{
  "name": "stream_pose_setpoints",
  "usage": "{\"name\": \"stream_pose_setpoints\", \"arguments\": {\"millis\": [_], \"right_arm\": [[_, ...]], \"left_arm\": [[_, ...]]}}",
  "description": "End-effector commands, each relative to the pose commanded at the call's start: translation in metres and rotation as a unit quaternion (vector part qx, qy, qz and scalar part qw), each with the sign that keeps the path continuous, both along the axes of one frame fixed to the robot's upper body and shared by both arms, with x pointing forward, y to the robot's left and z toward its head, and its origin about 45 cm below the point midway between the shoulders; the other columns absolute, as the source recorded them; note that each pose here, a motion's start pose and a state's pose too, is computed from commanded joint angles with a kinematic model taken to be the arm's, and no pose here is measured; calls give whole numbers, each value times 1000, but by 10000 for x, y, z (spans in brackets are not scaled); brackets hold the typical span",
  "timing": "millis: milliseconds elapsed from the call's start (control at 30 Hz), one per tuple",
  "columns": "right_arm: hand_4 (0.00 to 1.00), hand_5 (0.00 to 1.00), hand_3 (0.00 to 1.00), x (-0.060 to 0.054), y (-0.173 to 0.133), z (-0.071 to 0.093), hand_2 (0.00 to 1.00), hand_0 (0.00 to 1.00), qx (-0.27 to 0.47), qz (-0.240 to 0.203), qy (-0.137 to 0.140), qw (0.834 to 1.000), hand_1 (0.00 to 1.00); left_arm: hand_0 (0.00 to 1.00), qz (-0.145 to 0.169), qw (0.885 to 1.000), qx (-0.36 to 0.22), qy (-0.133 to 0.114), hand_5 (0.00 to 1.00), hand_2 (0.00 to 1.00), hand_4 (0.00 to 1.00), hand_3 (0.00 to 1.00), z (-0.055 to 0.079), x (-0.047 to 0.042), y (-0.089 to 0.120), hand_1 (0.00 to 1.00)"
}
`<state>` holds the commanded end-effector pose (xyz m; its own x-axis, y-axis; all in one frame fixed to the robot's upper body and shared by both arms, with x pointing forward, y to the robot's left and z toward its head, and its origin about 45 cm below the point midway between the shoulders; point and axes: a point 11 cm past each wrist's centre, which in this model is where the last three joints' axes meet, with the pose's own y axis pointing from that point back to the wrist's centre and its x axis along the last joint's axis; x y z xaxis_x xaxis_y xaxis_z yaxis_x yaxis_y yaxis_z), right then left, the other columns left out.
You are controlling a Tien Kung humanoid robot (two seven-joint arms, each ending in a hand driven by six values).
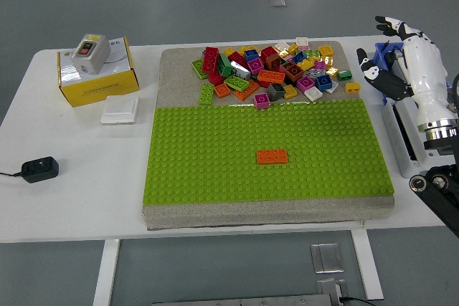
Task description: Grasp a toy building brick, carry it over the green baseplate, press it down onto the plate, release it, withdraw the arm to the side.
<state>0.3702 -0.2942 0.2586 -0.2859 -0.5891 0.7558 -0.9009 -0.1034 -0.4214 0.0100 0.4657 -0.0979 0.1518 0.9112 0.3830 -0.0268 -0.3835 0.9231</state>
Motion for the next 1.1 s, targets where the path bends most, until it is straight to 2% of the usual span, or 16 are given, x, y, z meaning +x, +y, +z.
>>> {"name": "stream_pose_setpoints", "arguments": {"millis": [500, 533, 733, 1100], "right_arm": [[681, 575, 735, -15, 24, -59, 772, 847, 16, 8, 7, 1000, 760], [676, 577, 739, -18, 19, -63, 770, 798, 17, 7, 8, 1000, 763], [667, 578, 747, -32, -49, -61, 772, 809, 24, -1, 7, 1000, 764], [661, 580, 748, -56, -188, -21, 771, 809, 31, -20, -1, 999, 764]], "left_arm": [[672, -2, 1000, -1, -5, 471, 606, 395, 664, -2, 43, -12, 652], [672, -2, 1000, -1, -5, 471, 606, 395, 664, -1, 47, -10, 652], [672, -5, 1000, 2, -9, 471, 606, 396, 663, 15, 88, 21, 652], [672, -7, 1000, 8, -7, 471, 606, 396, 664, 44, 90, 87, 652]]}}
